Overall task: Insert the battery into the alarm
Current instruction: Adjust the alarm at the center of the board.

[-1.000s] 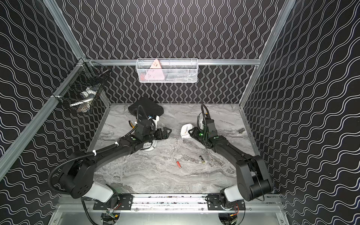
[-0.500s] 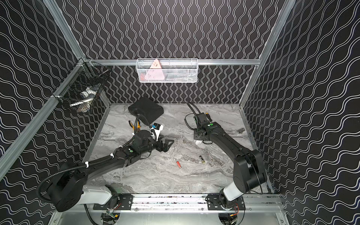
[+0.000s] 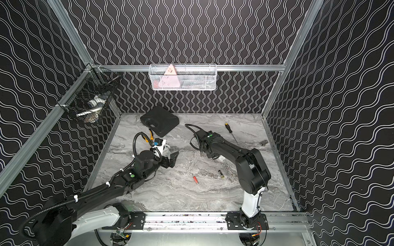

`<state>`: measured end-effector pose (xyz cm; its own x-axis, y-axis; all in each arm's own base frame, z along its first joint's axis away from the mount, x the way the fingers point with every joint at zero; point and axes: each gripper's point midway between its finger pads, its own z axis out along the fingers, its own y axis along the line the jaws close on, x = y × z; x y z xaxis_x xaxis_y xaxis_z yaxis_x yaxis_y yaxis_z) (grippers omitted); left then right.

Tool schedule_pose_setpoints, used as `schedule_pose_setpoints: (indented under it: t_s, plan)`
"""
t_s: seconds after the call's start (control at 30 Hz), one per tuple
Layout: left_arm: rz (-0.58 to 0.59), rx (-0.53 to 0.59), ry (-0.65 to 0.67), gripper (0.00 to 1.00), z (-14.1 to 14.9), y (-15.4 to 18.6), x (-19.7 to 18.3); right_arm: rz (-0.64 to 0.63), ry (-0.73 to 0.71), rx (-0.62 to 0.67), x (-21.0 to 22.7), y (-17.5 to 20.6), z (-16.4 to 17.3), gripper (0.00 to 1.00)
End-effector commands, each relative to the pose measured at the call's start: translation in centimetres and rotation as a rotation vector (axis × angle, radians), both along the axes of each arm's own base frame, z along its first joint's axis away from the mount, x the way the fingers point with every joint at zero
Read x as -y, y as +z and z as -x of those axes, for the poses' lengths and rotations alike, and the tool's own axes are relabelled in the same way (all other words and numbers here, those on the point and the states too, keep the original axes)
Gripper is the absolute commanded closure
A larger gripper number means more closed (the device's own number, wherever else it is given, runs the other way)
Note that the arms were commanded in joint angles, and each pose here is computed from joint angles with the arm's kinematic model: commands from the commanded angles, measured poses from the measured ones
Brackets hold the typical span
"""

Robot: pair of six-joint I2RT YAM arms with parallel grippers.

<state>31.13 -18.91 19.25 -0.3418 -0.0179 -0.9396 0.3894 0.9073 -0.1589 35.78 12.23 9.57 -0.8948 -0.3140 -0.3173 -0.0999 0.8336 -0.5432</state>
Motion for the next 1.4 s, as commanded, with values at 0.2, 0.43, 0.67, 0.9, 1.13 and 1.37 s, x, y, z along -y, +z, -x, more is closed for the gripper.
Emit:
schedule_pose_setpoints:
  t_s: [0.2,0.43,0.67,0.9,1.13,1.37]
  plan:
    - [-0.037,0.145,0.018,0.01,1.2,2.5,-1.8,0.189,0.040,0.017,-2.0,-1.1,0.0,0.66]
    - [-0.035,0.182,0.006,0.01,1.7,2.9,-2.0,0.272,0.056,0.026,-3.8,-3.5,0.5,0.63]
    - [-0.027,0.216,0.011,0.01,2.2,3.7,-2.4,0.293,0.072,0.044,-4.9,-5.7,0.7,0.62]
    - [-0.031,0.212,0.018,0.01,2.2,3.6,-2.5,0.319,0.091,0.049,-5.4,-7.0,0.6,0.58]
    - [-0.030,0.213,0.012,0.01,2.2,3.6,-2.4,0.295,0.089,0.085,-5.8,-6.2,0.2,0.47]
    - [-0.032,0.209,0.004,0.01,2.1,3.6,-2.2,0.278,0.094,0.101,-6.1,-5.5,0.0,0.36]
